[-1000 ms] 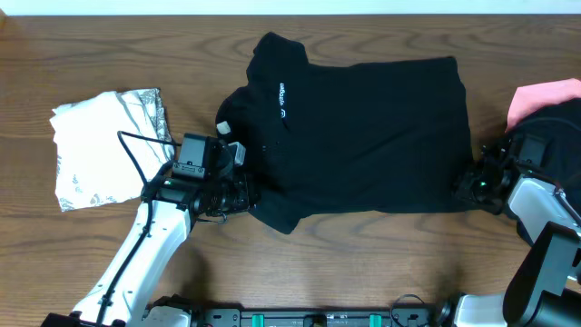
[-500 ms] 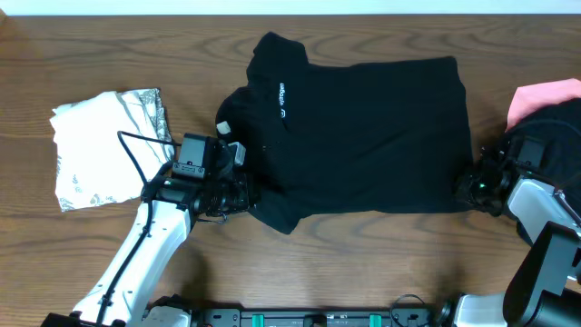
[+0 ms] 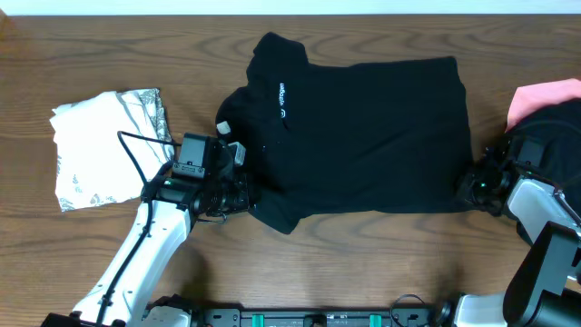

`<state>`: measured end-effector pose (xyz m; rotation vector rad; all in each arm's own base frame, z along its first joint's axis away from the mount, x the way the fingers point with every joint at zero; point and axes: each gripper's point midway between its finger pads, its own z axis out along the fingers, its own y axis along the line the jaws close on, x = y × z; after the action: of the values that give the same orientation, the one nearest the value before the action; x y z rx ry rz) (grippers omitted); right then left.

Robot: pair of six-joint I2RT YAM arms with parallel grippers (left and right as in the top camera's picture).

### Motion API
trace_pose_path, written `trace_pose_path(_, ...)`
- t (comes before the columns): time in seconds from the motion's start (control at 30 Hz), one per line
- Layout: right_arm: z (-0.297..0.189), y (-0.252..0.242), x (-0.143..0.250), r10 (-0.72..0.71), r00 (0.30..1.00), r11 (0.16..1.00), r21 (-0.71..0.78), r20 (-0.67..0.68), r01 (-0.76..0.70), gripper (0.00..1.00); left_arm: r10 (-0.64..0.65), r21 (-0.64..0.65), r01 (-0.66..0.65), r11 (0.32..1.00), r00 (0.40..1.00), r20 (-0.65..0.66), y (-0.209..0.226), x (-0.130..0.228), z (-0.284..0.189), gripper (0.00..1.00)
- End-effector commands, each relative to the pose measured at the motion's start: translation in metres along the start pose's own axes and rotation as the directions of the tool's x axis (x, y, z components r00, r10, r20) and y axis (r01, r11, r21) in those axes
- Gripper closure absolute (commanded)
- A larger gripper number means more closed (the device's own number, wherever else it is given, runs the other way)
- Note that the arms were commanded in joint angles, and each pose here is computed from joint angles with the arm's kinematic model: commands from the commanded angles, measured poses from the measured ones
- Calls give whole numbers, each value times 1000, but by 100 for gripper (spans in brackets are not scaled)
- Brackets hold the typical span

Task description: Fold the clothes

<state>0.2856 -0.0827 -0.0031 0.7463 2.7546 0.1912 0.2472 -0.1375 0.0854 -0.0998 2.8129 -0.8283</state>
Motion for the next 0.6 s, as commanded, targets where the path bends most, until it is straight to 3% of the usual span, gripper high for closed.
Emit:
trace_pose_path(0.0, -5, -3, -3, 31, 999, 999, 12, 20, -31, 91, 7, 4, -8, 1000, 1000, 28, -5, -9, -6, 94)
trace_pose_path(0.1, -7, -2, -5, 29, 999, 1000, 10, 31, -29, 99, 7, 4, -8, 1000, 1000, 28, -5, -9, -6, 94)
trace_pose_path(0.57, -23, 3, -15, 23, 996, 1000, -2, 89, -23, 99, 8, 4, -8, 1000, 1000, 28, -5, -9, -6, 94)
